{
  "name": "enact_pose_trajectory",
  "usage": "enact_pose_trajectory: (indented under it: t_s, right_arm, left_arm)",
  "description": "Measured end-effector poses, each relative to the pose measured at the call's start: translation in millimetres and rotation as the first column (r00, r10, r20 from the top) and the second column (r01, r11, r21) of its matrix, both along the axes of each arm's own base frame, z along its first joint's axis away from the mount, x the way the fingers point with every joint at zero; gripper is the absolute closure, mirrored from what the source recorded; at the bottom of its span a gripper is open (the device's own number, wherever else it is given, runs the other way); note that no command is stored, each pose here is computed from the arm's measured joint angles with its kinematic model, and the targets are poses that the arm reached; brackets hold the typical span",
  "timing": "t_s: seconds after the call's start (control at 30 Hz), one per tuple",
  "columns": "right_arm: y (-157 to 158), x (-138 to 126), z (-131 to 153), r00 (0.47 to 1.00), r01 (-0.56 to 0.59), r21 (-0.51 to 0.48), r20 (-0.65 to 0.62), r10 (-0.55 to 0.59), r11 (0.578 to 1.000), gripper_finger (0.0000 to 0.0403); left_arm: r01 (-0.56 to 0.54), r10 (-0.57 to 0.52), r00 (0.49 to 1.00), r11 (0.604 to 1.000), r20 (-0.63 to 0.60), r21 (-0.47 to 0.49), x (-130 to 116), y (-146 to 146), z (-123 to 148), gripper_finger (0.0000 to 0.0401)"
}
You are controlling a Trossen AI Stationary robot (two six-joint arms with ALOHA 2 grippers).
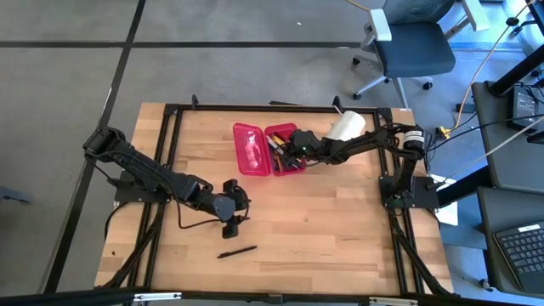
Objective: Pick & place school supplies into a supply box
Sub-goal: Put the yellow pen into the red supply box, then put the black pen into the red supply box
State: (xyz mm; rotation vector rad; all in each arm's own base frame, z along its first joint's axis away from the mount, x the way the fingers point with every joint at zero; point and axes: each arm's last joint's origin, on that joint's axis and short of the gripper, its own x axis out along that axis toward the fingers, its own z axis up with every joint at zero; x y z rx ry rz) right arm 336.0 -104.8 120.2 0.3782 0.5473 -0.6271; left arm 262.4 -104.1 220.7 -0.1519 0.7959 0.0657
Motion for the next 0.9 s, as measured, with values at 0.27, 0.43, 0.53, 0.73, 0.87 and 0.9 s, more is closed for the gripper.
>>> enact_pose_trajectory:
  t_s: [0.27, 0.43, 0.53, 0.73, 0.87, 0.9]
  right_arm:
    - [0.0, 0.0, 0.1, 1.0, -0.009, -0.01, -0.006, 0.009, 1.0, 0.0256]
    - [-0.4, 1.2, 1.9, 1.0, -0.031, -0.043, -0.003, 0.031, 0.999, 0.0215]
    - [-0.6, 2.2, 3.3, 0.999, -0.043, -0.064, 0.002, 0.044, 0.997, 0.0202]
    - [0.2, 1.7, 2.0, 0.996, -0.084, -0.067, -0.025, 0.083, 0.994, 0.0197]
    - [0.5, 0.7, 0.5, 0.996, -0.087, -0.061, -0.043, 0.084, 0.994, 0.0196]
    - [0.6, 0.6, 0.4, 0.995, -0.087, -0.06, -0.044, 0.085, 0.994, 0.0196]
  left_arm:
    - [0.041, -0.041, 0.999, 0.999, 0.019, 0.008, -0.9, -6.1, 1.3, 0.0216]
    - [0.043, -0.045, 0.997, 0.998, 0.056, 0.036, -2.1, -13.1, 3.4, 0.0216]
    - [0.023, -0.029, 0.997, 0.997, 0.077, 0.07, -4.0, -17.1, 4.2, 0.0217]
    - [0.066, -0.07, 0.996, 0.995, 0.05, 0.07, 8.6, -37.6, 3.8, 0.0215]
    - [0.097, -0.091, 0.99, 0.994, -0.107, 0.057, 20.0, -55.9, -7.5, 0.0215]
    - [0.085, -0.075, 0.985, 0.995, -0.154, 0.055, 21.5, -59.7, -11.2, 0.0214]
